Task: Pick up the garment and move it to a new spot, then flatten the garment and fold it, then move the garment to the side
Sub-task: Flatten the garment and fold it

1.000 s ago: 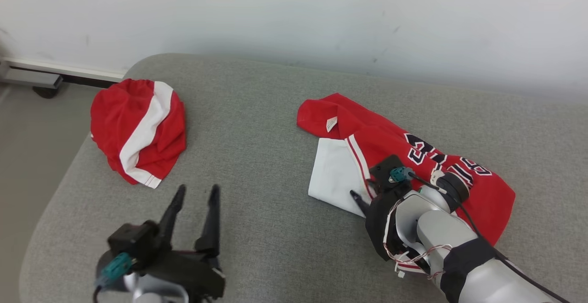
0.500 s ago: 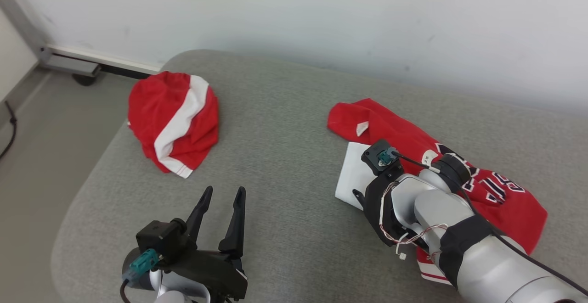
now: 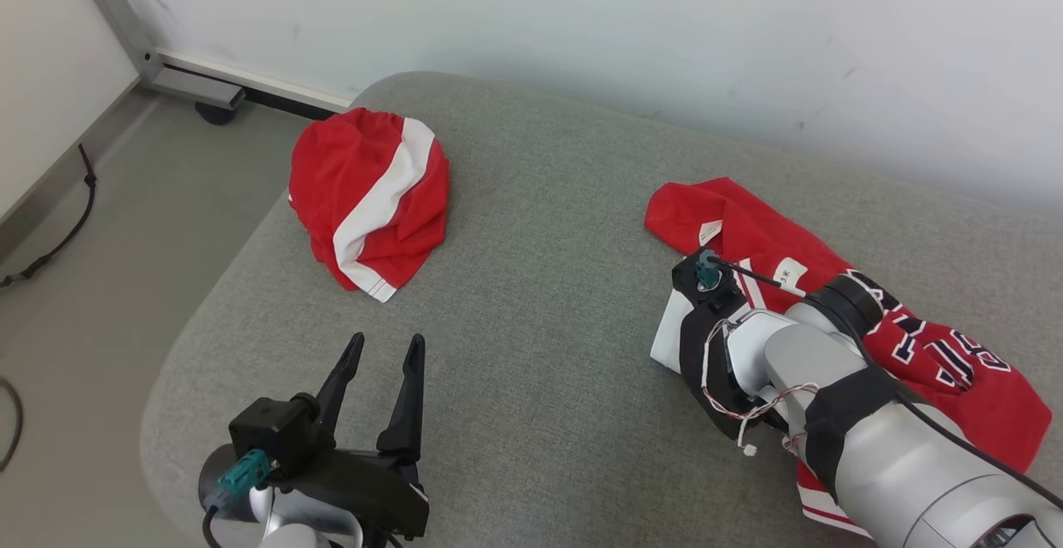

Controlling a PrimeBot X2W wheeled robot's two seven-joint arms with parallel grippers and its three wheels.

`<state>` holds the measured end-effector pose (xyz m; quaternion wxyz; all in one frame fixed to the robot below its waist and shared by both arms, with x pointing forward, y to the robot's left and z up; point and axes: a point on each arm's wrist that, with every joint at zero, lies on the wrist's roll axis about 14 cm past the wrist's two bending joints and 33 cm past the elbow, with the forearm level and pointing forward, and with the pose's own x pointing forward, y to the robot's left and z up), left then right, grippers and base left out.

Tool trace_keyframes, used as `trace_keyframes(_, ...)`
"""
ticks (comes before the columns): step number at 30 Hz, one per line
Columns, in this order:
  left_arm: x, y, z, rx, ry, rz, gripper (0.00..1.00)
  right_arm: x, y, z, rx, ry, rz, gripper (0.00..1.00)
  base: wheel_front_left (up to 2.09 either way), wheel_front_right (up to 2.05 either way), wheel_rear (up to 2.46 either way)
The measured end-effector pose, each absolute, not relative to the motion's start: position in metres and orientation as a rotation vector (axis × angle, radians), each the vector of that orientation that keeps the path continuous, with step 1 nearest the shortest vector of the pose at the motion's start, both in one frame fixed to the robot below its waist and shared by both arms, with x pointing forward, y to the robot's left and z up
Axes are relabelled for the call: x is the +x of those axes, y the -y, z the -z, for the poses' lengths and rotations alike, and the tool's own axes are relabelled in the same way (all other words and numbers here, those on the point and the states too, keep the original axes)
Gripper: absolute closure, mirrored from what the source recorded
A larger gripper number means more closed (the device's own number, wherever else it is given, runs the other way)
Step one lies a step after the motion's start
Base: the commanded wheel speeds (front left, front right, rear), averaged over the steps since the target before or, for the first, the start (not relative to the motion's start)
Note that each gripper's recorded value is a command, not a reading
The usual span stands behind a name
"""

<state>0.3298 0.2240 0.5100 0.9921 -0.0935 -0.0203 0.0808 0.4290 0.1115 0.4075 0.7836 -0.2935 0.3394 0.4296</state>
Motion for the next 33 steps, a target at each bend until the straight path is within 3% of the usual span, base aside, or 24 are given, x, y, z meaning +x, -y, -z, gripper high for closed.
trace_keyframes(2, 0.329, -0.227, -0.509, -0.176, 0.038, -0.172, 0.00, 0.427, -0.113, -0.404, -0.640, -0.741, -0.935, 0.93, 0.00, 0.00, 0.00)
trace_keyframes(3, 0.329, -0.229, -0.509, -0.175, 0.037, -0.179, 0.00, 0.426, -0.113, -0.403, -0.639, -0.751, -0.936, 1.00, 0.00, 0.00, 0.00)
trace_keyframes(23, 0.332, -0.228, -0.508, -0.183, 0.035, -0.186, 0.00, 0.422, -0.117, -0.404, -0.652, -0.736, -0.964, 1.00, 0.00, 0.00, 0.00)
trace_keyframes(33, 0.328, -0.229, -0.509, -0.180, 0.043, -0.186, 0.00, 0.456, -0.111, -0.445, -0.576, -0.600, -0.915, 1.00, 0.00, 0.00, 0.00)
